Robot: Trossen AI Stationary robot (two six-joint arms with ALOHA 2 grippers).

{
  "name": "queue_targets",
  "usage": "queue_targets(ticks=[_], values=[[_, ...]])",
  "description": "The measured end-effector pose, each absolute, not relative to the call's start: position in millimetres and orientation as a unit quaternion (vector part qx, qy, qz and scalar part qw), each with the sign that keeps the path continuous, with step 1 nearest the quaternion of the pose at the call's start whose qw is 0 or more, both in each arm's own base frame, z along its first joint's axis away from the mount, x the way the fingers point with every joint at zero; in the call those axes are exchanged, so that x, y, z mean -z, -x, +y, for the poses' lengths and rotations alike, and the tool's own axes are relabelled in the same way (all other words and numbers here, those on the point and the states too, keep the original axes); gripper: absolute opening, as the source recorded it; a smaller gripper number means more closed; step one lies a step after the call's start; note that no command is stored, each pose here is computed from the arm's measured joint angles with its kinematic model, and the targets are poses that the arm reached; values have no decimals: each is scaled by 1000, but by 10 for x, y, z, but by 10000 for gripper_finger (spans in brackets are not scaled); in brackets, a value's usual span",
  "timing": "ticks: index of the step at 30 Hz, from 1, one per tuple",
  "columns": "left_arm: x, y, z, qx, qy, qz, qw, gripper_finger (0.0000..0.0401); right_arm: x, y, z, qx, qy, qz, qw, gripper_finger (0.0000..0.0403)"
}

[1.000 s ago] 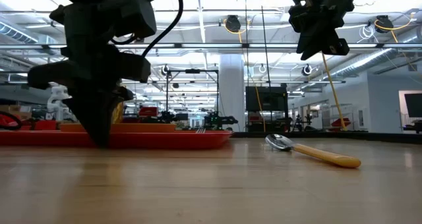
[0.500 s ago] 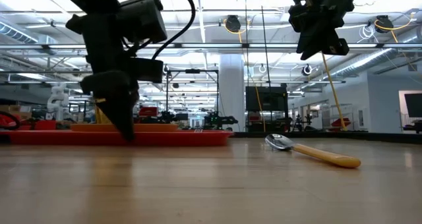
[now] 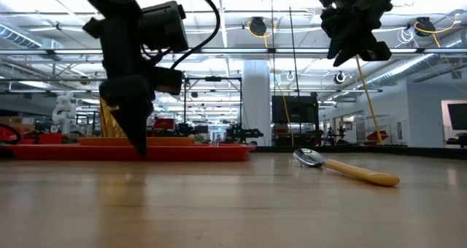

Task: Pick and place plate/cup/fork/spoon on tray
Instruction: Adjust the red serving tray, then put the orange spoon on the red serving tray to the right of the pink fork

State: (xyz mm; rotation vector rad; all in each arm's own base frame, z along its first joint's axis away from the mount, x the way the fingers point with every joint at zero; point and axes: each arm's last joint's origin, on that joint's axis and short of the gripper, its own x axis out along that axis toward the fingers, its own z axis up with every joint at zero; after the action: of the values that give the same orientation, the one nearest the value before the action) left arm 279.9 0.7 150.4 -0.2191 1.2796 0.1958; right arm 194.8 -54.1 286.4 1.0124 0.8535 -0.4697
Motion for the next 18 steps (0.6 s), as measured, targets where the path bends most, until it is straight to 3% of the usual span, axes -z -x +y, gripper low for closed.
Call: queue_targets(ticks=[6,12,18], values=[[-1975,-2850,-18,-67,118,598,790,5,-2883,-1990,-482,232,-525,368,732,82],[-2644,-2805,75,-100,159,546,817,5,-2894,-2164,-274,246,-619,323,673,82],[-3136,-2440,213,-167,193,478,840,5,-2671,-2424,194,244,-648,379,614,82]])
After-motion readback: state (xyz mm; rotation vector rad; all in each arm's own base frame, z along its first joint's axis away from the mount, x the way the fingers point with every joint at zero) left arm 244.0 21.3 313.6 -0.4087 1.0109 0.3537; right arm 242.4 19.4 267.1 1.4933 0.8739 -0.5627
